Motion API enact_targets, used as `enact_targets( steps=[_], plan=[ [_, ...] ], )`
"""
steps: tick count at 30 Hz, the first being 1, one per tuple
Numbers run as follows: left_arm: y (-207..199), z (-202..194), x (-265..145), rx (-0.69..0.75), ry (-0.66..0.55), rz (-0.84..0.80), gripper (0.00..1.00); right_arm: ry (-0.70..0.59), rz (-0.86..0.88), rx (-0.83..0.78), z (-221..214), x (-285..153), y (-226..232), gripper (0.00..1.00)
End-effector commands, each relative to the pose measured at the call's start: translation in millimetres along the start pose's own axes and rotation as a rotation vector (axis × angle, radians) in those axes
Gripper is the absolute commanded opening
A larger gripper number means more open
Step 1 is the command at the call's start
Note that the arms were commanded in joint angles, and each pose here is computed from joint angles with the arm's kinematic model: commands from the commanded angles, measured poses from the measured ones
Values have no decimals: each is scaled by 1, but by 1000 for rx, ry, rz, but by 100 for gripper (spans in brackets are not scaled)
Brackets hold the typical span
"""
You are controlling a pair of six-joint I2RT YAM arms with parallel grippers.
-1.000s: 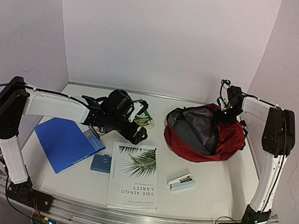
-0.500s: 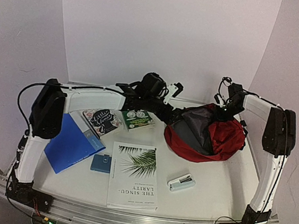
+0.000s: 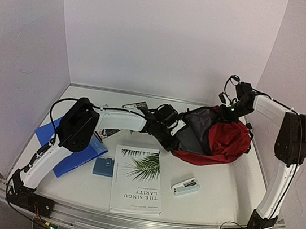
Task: Pack the student bag
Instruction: Adjust the student bag at the center of the board.
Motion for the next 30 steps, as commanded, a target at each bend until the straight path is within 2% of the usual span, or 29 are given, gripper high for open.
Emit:
enact_targets(
  steps=[1, 5, 8, 13, 17, 21, 23, 26, 30],
  plan=[
    [-1, -18, -30, 23, 99, 36, 45, -70, 66, -6, 9, -46, 23, 0],
    [-2, -47, -34, 24, 202, 55, 39, -93, 1, -41, 17, -60, 25, 0],
    [-4, -58, -43, 20, 222, 56, 38, -99, -108, -83, 22, -59, 16, 0],
    [-5, -63, -58, 17, 206, 55, 37, -1, -369, -168, 19, -14, -23, 1],
    [-5, -63, -62, 7, 199, 48, 37, 105, -437, -178, 0, 29, -47, 11],
    [-5, -63, -63, 0, 201, 48, 36, 135, -528, -197, -12, 43, -60, 15],
    [-4, -63, -64, -4, 196, 49, 36, 139, -556, -217, -15, 44, -63, 25],
    [-5, -58, -67, -8, 178, 47, 38, 129, -538, -227, -16, 38, -59, 45],
    [-5, -50, -71, -15, 158, 40, 42, 45, -431, -202, -3, 9, -38, 61]
  ],
)
Point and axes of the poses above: each gripper's point midway between its finger pads, its own x axis out along the fingers, its own y axis along the line the jaws close on, z = x × y, the point moved 10 cm from there along -x, back along the fingers, and after that the axes turned 7 degrees about x, right-handed, at the moved point
